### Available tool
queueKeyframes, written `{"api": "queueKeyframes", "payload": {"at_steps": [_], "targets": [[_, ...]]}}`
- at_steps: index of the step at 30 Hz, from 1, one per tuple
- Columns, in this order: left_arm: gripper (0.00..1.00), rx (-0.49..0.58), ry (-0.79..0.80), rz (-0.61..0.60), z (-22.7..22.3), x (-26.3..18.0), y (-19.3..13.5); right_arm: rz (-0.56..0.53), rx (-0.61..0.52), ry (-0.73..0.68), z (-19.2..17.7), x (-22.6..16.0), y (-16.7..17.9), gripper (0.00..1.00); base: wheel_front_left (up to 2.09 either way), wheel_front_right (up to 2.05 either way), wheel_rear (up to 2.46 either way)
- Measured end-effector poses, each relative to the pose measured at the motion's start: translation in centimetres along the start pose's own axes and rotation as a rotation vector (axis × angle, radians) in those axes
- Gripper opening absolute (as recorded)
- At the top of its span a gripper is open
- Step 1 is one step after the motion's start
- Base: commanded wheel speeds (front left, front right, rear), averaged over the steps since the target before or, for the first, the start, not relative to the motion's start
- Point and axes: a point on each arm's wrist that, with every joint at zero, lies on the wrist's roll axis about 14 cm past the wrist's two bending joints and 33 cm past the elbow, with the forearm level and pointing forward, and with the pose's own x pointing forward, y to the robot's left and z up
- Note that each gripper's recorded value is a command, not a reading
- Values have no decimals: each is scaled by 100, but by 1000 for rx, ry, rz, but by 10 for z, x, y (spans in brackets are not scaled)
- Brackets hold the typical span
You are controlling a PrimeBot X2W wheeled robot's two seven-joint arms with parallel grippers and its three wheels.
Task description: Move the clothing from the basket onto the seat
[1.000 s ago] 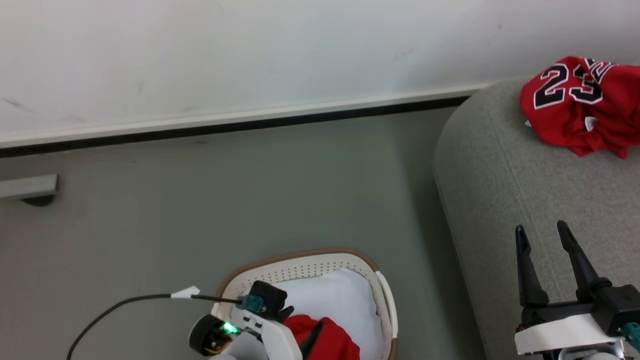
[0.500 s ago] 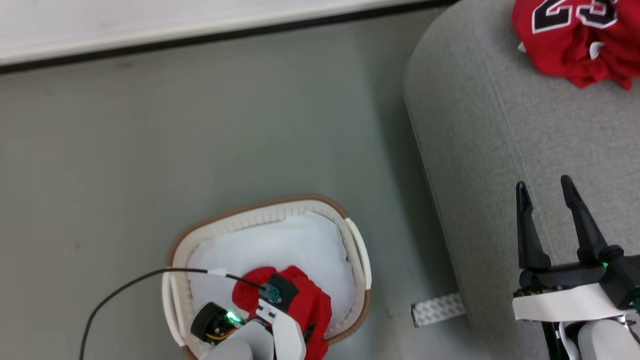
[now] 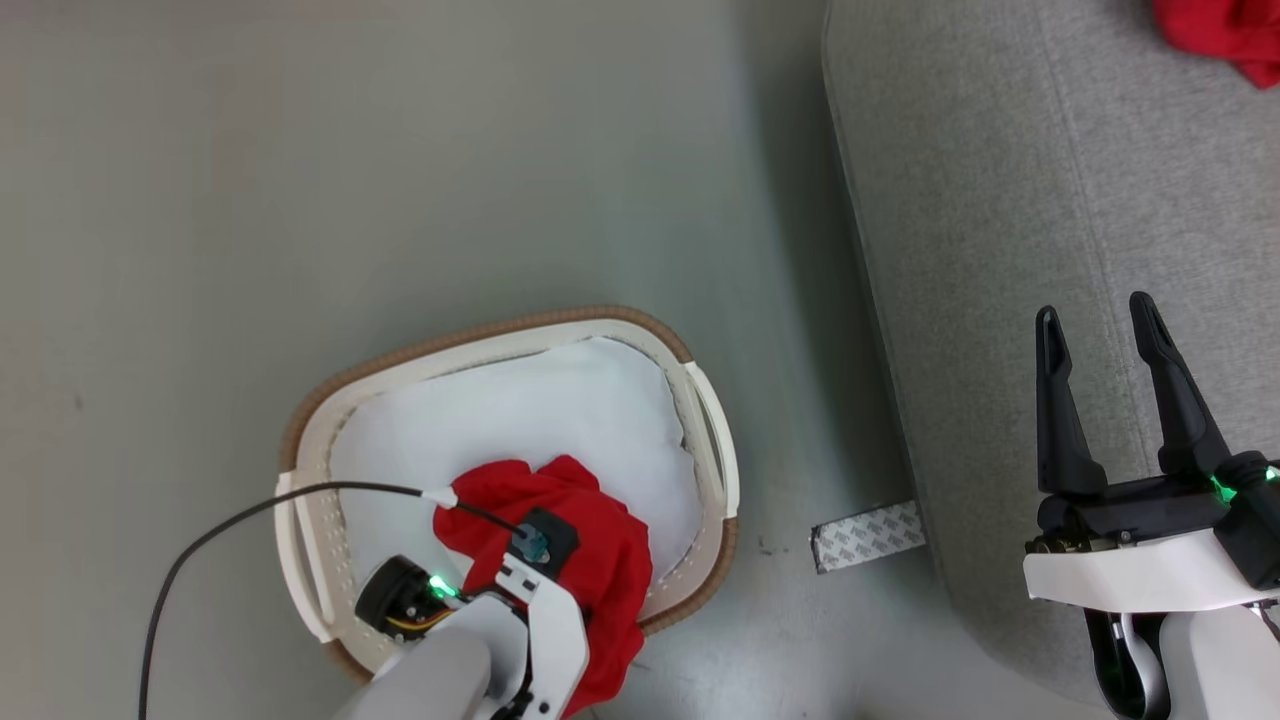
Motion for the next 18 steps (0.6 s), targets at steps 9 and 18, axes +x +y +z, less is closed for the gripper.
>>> {"api": "queueKeyframes", "payload": {"at_steps": [9, 18], "targets": [[100, 42, 61, 15, -20, 20, 14, 4, 6, 46, -22, 8, 1, 100, 0, 0, 0], [0, 26, 21, -9, -13, 25, 14, -15, 8, 47, -25, 13, -5, 100, 0, 0, 0]]}}
